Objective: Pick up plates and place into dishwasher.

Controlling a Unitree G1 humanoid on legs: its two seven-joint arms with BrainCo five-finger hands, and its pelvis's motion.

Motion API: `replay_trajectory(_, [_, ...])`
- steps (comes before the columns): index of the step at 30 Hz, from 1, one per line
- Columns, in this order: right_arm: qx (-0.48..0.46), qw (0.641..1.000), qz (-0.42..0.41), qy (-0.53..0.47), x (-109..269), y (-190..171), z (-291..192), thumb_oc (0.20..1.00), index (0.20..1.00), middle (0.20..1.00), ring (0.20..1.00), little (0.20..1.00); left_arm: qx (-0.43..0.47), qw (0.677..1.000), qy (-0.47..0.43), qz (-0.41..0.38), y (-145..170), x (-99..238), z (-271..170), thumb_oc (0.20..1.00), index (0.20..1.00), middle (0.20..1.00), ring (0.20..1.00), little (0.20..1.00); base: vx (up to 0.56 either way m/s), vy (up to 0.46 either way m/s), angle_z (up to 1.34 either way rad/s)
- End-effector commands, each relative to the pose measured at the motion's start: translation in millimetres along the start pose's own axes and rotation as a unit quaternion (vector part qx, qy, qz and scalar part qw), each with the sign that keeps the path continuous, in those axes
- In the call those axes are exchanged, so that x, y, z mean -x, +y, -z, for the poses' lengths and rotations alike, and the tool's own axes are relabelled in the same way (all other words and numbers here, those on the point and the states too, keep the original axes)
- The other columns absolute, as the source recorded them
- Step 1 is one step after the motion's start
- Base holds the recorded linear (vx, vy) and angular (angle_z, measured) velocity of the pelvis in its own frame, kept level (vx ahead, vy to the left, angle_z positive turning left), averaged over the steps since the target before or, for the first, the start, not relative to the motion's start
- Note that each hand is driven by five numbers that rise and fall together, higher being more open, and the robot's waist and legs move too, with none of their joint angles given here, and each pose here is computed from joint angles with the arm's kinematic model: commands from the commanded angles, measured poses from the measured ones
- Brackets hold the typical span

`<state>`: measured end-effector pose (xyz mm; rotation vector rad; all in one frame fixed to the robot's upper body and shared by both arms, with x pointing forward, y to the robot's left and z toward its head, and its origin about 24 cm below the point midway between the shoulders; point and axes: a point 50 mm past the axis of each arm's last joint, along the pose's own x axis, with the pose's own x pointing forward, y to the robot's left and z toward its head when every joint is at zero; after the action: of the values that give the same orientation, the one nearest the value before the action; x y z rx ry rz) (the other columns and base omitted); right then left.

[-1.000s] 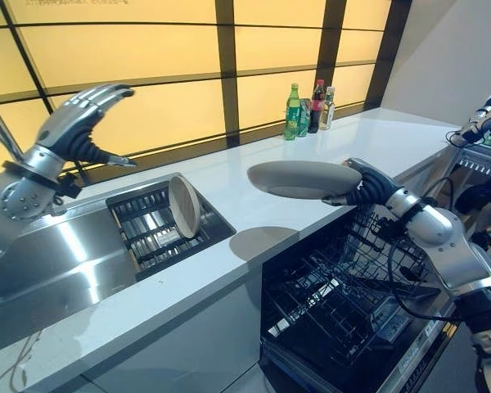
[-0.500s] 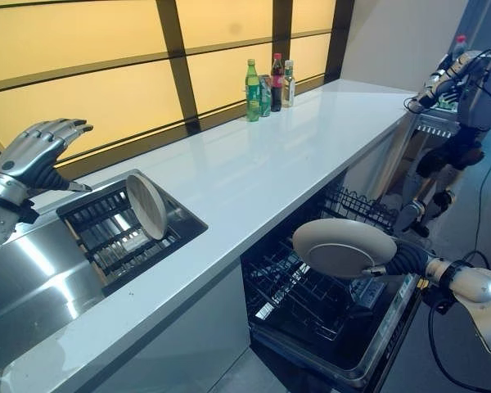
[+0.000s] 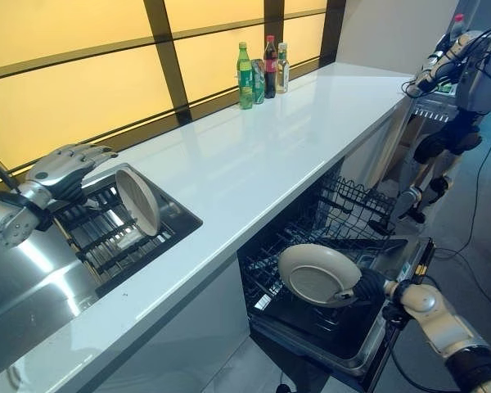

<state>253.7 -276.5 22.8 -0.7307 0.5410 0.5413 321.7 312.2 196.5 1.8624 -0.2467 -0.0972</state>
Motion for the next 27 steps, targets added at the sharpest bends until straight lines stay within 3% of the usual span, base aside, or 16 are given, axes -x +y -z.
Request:
replay_trajectory(1, [0.046, 0.998, 0.033, -0.027, -16.4, -21.4, -36.2, 0.200, 0.200, 0.200, 0.200, 0.200, -0.031, 0.996, 0.043, -0.065, 52.4, -18.5, 18.5, 1.000, 1.000, 1.000, 1.000, 1.000, -0.05, 0.010, 0.02])
replay_trajectory(15, [0.041, 0.996, 0.001, 0.084, -68.8, -10.9, -47.9, 0.200, 0.200, 0.200, 0.200, 0.200, -0.060, 0.996, -0.011, -0.060, 77.5, -57.0, -14.0, 1.000, 1.000, 1.000, 1.000, 1.000, -0.02, 0.010, 0.10])
replay_trajectory(27, [0.036, 0.996, 0.025, 0.081, -73.1, -18.4, -58.5, 0.200, 0.200, 0.200, 0.200, 0.200, -0.071, 0.993, -0.036, -0.081, 99.4, -71.9, -32.2, 1.000, 1.000, 1.000, 1.000, 1.000, 0.00, 0.003, 0.02])
